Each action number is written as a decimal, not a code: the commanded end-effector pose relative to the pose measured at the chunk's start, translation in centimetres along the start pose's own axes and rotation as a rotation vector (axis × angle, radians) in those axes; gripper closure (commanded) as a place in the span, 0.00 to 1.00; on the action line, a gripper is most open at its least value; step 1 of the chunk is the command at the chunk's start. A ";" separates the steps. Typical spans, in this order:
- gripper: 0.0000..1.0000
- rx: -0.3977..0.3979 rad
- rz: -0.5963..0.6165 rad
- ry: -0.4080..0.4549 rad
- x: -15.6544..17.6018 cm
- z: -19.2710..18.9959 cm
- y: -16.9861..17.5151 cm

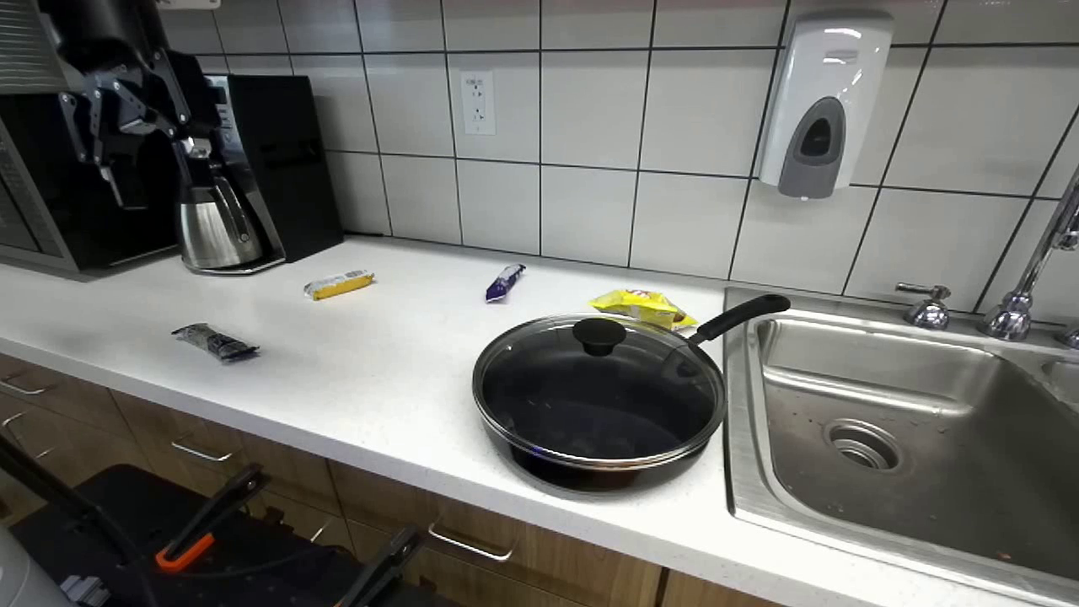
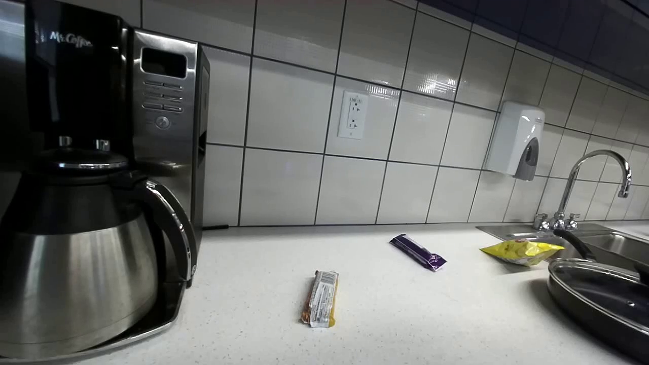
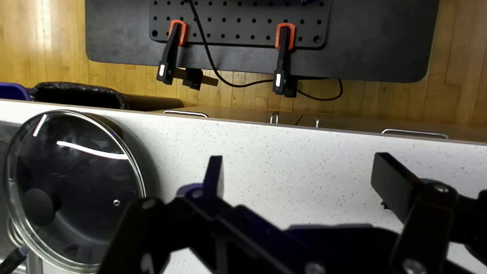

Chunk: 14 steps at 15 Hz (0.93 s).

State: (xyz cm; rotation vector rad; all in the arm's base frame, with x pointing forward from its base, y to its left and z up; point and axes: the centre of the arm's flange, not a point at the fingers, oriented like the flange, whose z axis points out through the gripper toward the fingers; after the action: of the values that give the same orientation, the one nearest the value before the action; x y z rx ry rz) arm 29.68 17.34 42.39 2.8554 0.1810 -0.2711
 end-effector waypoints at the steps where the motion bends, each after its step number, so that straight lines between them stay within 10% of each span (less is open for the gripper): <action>1: 0.00 0.000 0.000 0.000 0.0 0.0 0.0; 14: 0.00 0.157 0.150 0.059 0.2 3.8 8.0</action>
State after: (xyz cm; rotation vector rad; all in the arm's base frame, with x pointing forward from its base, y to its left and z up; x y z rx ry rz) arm 31.54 11.55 41.33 2.9758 -0.0029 -0.2479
